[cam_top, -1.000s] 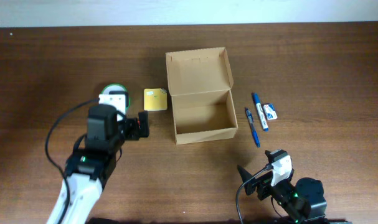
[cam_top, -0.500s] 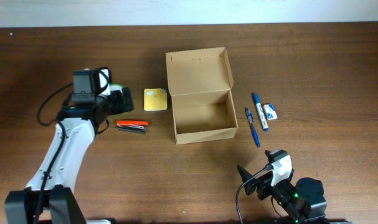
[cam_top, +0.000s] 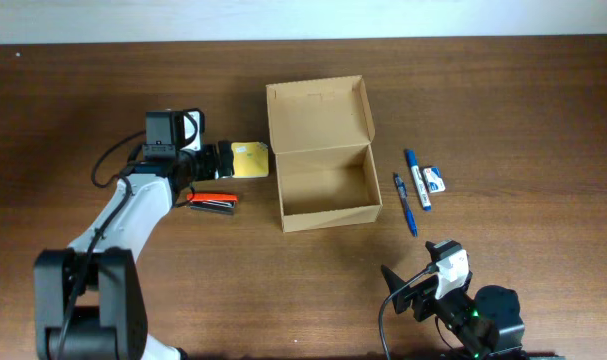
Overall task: Pack container
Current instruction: 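Reach left gripper to the green tape roll and grasp its rim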
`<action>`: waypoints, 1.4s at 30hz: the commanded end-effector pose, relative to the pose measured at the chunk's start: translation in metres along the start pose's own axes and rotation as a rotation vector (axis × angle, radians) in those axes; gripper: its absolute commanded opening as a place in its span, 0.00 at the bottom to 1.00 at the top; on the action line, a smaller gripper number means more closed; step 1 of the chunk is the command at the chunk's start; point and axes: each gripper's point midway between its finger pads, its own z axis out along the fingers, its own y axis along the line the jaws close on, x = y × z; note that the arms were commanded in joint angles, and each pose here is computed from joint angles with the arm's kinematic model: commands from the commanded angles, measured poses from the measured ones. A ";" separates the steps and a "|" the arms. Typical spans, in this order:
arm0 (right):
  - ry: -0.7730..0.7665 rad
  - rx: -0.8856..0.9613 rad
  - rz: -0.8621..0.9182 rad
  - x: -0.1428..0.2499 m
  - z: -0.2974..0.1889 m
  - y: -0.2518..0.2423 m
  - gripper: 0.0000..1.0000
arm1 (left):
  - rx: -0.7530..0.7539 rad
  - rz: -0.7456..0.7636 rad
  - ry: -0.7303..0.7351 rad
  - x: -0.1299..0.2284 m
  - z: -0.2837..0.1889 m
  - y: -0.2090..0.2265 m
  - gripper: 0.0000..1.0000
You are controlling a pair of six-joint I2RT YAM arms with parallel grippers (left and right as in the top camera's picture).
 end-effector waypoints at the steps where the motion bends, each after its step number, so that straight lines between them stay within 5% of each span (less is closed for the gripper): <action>1: -0.002 -0.014 0.002 0.001 0.001 0.003 0.99 | 0.016 0.001 -0.014 -0.008 0.004 -0.003 0.99; 8: -0.002 -0.014 0.002 0.001 0.001 0.003 0.99 | 0.001 0.016 -0.121 -0.034 0.004 -0.001 1.00; 15: -0.002 -0.014 0.002 0.001 0.001 0.003 0.99 | -0.034 0.003 -0.038 -0.010 0.033 0.010 1.00; 20: -0.002 -0.014 0.002 0.001 0.001 0.003 0.99 | -0.062 0.000 -0.020 -0.005 0.037 0.016 0.70; 25: -0.002 -0.014 0.002 0.001 0.001 0.003 0.99 | -0.085 0.000 -0.023 -0.005 0.037 0.020 0.23; 32: -0.002 -0.014 0.002 0.001 0.001 0.003 0.99 | -0.093 -0.004 0.007 -0.005 0.032 0.020 0.02; 42: -0.002 -0.014 0.002 0.001 0.001 0.003 0.99 | -0.076 0.016 -0.042 -0.076 -0.043 -0.010 0.02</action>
